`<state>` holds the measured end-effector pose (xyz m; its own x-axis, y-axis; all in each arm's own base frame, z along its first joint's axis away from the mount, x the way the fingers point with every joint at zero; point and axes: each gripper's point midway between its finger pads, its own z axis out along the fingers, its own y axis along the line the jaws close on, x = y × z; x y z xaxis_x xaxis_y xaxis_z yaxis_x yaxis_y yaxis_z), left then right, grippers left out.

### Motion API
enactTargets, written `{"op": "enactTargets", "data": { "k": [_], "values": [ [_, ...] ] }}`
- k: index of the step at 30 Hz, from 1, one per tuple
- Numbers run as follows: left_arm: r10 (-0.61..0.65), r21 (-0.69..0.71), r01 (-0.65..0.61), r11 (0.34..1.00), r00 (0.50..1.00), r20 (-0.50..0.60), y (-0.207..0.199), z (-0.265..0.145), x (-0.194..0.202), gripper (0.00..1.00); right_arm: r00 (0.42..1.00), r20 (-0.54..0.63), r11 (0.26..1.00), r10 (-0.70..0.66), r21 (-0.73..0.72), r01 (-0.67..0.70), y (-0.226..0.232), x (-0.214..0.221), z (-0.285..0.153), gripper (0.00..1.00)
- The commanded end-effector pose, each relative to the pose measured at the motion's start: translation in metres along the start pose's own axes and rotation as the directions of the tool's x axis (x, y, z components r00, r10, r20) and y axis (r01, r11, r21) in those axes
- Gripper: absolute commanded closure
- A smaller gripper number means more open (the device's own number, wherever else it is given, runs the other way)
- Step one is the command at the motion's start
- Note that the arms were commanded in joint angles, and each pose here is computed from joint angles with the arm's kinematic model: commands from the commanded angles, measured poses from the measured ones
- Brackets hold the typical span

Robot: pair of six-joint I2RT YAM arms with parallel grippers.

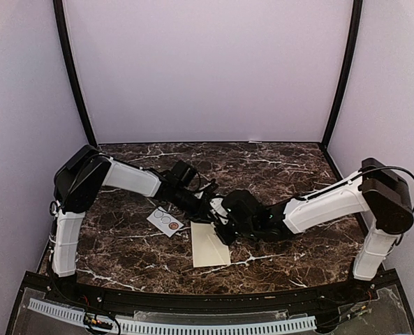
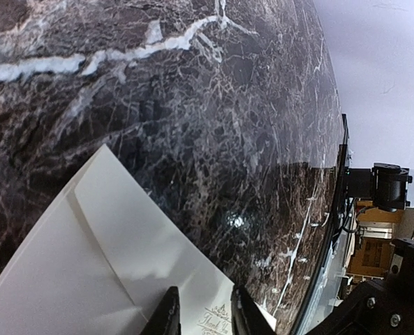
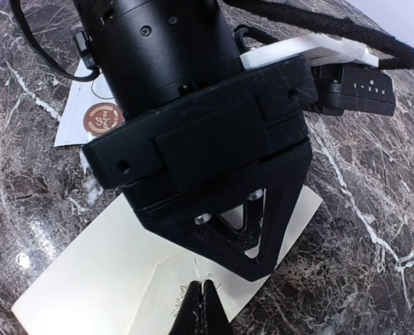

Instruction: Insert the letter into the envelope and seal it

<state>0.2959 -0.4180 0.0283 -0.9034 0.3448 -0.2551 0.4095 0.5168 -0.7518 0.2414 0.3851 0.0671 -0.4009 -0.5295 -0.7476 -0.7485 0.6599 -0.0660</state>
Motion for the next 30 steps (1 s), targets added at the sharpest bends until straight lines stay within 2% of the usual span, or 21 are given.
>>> {"op": "enactTargets", "data": {
  "k": [1, 30],
  "values": [
    [-0.111, -0.040, 0.108, 0.993, 0.991, -0.071, 0.017, 0.002, 0.028, 0.75, 0.997, 0.054, 0.997, -0.062, 0.050, 0.059, 0.001, -0.018, 0.006, 1.00],
    [-0.116, -0.017, 0.115, 0.993, 0.991, -0.068, 0.015, 0.001, 0.026, 0.75, 0.970, -0.015, 0.964, -0.244, 0.107, 0.245, 0.024, 0.001, 0.032, 1.00]
  ]
}}
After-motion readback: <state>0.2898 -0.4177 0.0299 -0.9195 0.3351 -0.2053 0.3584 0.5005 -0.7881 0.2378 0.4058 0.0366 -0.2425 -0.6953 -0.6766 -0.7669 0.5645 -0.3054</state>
